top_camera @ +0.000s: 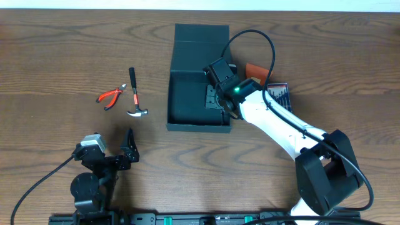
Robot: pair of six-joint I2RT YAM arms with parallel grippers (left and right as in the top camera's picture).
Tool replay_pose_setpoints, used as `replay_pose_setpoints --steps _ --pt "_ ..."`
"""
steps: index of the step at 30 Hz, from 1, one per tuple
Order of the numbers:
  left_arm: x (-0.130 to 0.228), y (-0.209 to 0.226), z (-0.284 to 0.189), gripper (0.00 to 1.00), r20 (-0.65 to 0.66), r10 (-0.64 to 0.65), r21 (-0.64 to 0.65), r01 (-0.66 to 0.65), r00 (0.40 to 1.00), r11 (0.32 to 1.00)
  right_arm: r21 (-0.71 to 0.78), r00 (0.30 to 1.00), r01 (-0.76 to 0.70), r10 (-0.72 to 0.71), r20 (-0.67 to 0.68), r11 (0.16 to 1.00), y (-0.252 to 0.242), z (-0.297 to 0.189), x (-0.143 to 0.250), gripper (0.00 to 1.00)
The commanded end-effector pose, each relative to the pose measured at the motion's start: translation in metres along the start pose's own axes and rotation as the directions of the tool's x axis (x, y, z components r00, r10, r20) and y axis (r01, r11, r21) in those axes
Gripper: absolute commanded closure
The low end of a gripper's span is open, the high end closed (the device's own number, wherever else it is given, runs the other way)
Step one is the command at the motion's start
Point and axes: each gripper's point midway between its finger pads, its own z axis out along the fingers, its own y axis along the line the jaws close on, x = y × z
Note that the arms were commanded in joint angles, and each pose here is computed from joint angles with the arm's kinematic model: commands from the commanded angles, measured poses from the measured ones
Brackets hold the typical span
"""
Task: Pack container
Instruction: 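Move the right gripper back over the blue screwdriver set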
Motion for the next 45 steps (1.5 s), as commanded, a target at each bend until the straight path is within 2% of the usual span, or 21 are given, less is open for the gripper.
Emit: replay_pose_setpoints --steps 1,5,9,13,16,19,22,28,32,38,45 --pt "0.011 0.007 0.003 0.02 -0.02 -0.01 -0.023 0.01 1.0 1.0 -0.043 1.0 0.003 -0.003 -0.011 0.999 0.007 -0.007 -0.004 0.46" --pt "0.011 0.007 0.003 0.02 -0.02 -0.01 -0.023 0.01 1.0 1.0 -0.136 0.999 0.032 -0.026 0.04 0.99 0.025 -0.039 -0.019 0.47" --pt "0.011 0.007 0.003 0.01 -0.02 -0.01 -0.023 0.01 1.0 1.0 -0.201 0.985 0.078 -0.045 0.165 0.976 0.035 -0.091 -0.044 0.46" --pt "0.011 0.007 0.003 0.02 -0.02 -0.01 -0.023 0.01 1.0 1.0 -0.132 0.949 0.028 0.015 0.315 0.991 0.003 -0.137 -0.074 0.46" --pt "0.011 0.007 0.003 0.01 -0.02 -0.01 -0.023 0.01 1.0 1.0 -0.043 0.938 -0.047 0.059 0.343 0.998 -0.037 -0.148 -0.083 0.44" --pt "0.011 0.007 0.003 0.02 -0.02 -0.01 -0.023 0.01 1.0 1.0 0.037 0.946 -0.128 0.111 0.304 0.991 -0.081 -0.145 -0.083 0.43" --pt "0.011 0.007 0.003 0.02 -0.02 -0.01 -0.023 0.01 1.0 1.0 0.128 0.963 -0.138 0.103 0.249 0.982 -0.119 -0.137 -0.079 0.41" --pt "0.011 0.007 0.003 0.02 -0.02 -0.01 -0.023 0.01 1.0 1.0 0.257 0.993 -0.018 -0.014 0.12 0.966 -0.17 -0.114 -0.071 0.26" --pt "0.011 0.007 0.003 0.01 -0.02 -0.01 -0.023 0.01 1.0 1.0 0.286 0.998 0.058 -0.066 0.019 0.957 -0.19 -0.091 -0.06 0.21" --pt "0.011 0.007 0.003 0.02 -0.02 -0.01 -0.023 0.01 1.0 1.0 0.225 0.973 0.205 -0.175 -0.149 0.953 -0.196 -0.047 -0.043 0.1" --pt "0.011 0.007 0.003 0.02 -0.02 -0.01 -0.023 0.01 1.0 1.0 0.132 0.918 0.336 -0.292 -0.27 0.933 -0.195 -0.004 -0.026 0.07"
